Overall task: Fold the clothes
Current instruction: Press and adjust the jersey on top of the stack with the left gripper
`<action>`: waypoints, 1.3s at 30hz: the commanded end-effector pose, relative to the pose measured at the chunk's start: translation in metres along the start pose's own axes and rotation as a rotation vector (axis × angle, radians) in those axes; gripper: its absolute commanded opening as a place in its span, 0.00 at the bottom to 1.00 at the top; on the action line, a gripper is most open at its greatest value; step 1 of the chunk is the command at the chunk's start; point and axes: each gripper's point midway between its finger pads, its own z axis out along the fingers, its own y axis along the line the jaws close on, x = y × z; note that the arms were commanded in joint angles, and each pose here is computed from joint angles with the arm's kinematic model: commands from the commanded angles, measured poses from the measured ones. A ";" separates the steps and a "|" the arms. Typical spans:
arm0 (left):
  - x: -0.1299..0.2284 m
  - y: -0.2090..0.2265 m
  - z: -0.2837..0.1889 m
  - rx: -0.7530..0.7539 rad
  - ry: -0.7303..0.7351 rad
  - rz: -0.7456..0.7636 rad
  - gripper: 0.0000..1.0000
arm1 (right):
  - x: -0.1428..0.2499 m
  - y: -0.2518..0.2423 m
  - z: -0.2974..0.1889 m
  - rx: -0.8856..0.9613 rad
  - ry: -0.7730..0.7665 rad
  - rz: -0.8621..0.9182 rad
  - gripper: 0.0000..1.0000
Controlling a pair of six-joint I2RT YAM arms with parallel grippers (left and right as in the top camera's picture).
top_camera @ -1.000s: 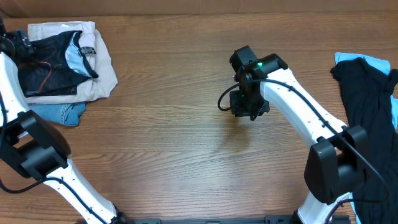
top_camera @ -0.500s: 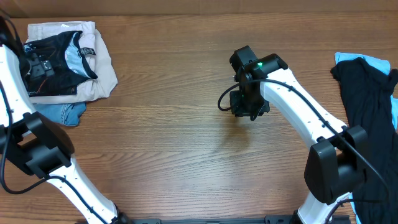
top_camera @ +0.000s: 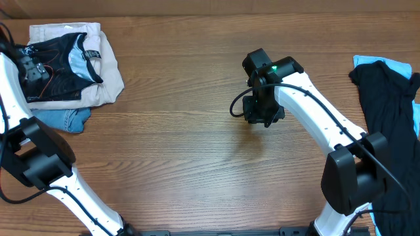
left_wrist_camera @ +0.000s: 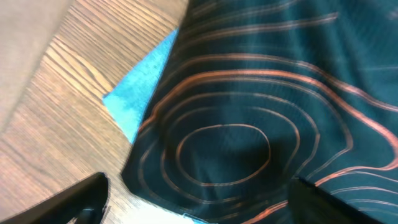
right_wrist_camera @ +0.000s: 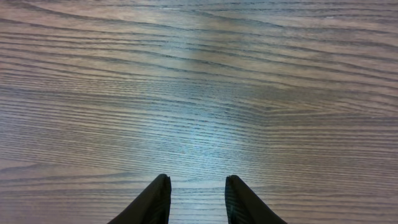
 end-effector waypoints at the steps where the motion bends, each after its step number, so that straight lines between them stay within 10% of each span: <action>1: 0.011 0.002 0.019 -0.018 0.025 -0.003 0.76 | -0.003 0.003 -0.008 -0.014 -0.023 0.000 0.33; 14: 0.007 0.006 0.021 -0.024 0.008 0.000 0.04 | -0.002 0.003 -0.008 -0.013 -0.020 0.001 0.33; 33: -0.009 0.055 0.012 -0.097 -0.038 -0.081 0.04 | -0.002 0.003 -0.008 -0.013 -0.020 0.001 0.33; 35: -0.010 0.058 0.013 -0.099 -0.041 -0.087 0.17 | -0.002 0.003 -0.008 -0.012 -0.019 0.001 0.33; 37: -0.009 0.057 0.013 -0.090 -0.037 -0.087 0.68 | -0.002 0.003 -0.008 -0.013 -0.020 0.001 0.33; 39: -0.008 0.051 0.013 -0.057 -0.031 -0.084 0.88 | -0.002 0.003 -0.008 -0.013 -0.020 0.001 0.32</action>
